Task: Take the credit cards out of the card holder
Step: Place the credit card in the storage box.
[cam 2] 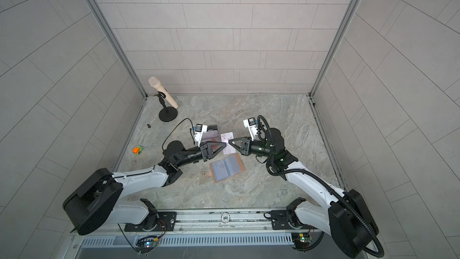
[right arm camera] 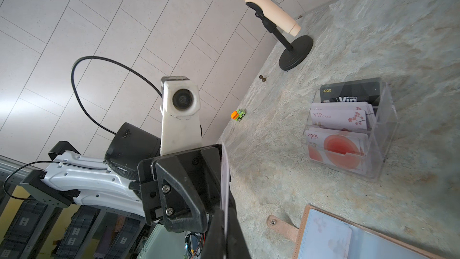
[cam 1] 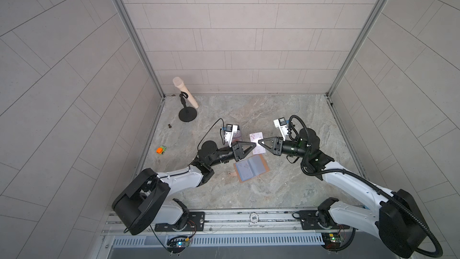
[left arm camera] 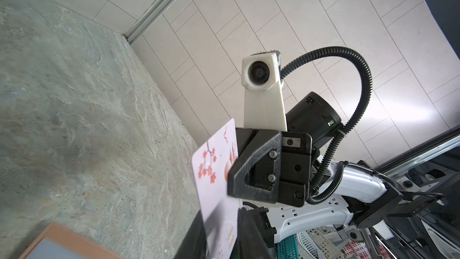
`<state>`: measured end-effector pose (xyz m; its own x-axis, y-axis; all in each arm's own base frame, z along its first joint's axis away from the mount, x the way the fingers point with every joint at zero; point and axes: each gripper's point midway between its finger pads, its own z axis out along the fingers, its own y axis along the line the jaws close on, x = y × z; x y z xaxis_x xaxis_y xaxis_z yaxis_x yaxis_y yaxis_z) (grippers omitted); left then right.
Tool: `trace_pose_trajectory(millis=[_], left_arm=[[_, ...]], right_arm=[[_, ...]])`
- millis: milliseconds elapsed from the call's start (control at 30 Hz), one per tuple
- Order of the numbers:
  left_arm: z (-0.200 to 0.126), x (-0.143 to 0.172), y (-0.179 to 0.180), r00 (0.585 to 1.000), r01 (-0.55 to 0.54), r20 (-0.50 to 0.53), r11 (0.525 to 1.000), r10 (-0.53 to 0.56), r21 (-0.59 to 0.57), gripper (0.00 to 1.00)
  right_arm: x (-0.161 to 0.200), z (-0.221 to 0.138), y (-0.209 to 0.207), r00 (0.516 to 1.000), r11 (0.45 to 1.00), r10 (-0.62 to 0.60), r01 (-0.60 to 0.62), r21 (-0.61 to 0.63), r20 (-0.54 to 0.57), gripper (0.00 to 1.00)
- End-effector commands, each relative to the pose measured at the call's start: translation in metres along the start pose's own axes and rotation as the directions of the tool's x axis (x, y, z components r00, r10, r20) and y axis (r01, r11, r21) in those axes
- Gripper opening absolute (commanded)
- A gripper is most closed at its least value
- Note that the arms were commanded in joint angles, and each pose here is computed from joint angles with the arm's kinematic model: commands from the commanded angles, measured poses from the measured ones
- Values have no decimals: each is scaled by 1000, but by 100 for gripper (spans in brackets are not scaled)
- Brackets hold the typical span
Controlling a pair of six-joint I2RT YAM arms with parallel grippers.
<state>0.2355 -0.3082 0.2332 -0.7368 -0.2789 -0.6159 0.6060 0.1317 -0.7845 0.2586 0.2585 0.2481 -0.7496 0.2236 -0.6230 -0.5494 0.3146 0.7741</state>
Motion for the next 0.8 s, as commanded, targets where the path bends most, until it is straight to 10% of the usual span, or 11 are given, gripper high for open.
trace_pose_trajectory(millis=[0, 333, 767], left_arm=[[2, -15, -29, 998, -57, 30, 993, 54, 101, 22], [1, -18, -34, 999, -44, 35, 993, 40, 111, 8], [-10, -26, -18, 998, -65, 16, 997, 64, 36, 4]], right_arm=[[-3, 5, 1, 1000, 1000, -1, 1, -7, 6, 0], [1, 7, -5, 1000, 1000, 3, -3, 14, -17, 3], [16, -11, -12, 986, 981, -102, 122, 150, -132, 52]])
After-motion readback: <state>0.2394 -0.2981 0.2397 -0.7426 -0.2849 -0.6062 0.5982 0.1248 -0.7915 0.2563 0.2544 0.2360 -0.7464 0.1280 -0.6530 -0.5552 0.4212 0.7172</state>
